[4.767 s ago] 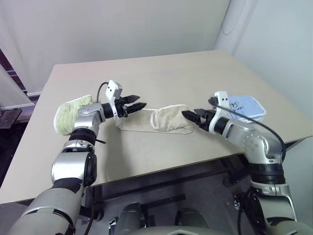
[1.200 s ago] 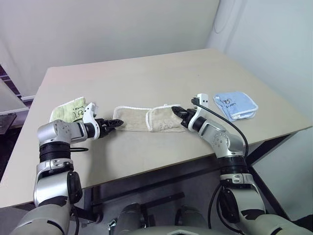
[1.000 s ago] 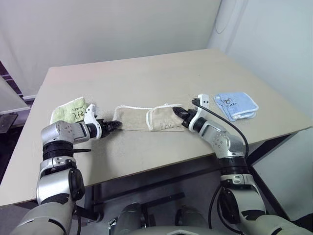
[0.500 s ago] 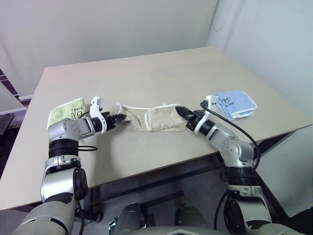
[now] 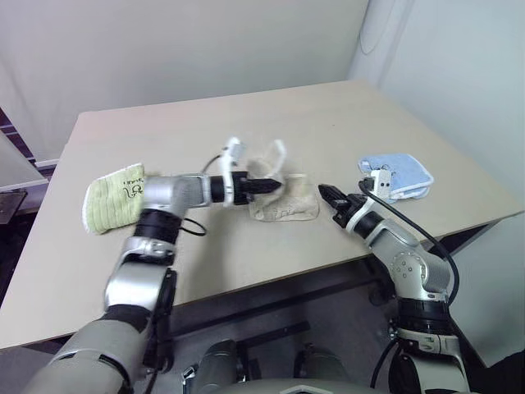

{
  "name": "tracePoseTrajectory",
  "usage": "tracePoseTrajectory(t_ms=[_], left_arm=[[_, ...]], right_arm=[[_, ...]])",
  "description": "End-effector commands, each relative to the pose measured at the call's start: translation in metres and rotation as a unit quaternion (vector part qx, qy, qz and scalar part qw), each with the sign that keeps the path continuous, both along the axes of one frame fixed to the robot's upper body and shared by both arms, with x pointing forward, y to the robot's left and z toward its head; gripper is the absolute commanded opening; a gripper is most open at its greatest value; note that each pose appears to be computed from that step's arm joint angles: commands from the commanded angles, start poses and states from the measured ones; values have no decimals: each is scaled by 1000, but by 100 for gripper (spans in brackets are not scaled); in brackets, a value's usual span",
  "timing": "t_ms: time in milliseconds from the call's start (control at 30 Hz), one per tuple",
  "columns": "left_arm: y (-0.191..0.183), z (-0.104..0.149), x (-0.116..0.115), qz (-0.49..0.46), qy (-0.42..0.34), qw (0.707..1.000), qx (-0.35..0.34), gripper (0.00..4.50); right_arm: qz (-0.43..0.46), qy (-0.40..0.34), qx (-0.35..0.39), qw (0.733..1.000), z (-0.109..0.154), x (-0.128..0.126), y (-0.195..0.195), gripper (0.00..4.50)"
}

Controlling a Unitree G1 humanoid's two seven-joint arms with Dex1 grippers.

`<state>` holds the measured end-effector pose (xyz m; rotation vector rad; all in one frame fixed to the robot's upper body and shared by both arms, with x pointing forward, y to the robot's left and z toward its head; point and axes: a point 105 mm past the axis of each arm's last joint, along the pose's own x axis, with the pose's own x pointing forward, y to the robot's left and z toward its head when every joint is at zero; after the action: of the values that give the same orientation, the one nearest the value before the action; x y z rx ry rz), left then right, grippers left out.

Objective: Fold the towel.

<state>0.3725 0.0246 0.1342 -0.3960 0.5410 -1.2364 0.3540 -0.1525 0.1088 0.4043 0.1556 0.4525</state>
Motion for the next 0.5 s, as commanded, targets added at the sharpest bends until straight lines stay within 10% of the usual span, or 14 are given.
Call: tracePoseTrajectory(t_ms=[33, 300, 500], left_arm=[[-15, -2, 7, -8, -29, 999, 16, 4], [-47, -29, 8, -11, -49, 998, 42, 4], [-46, -26, 11, -5, -65, 997, 29, 211]], right_arm=[[-38, -31, -5, 999, 17, 2, -15, 0], [-72, -30, -24, 997, 16, -4, -27, 0], [-82, -25, -33, 996, 12, -7, -32, 0]])
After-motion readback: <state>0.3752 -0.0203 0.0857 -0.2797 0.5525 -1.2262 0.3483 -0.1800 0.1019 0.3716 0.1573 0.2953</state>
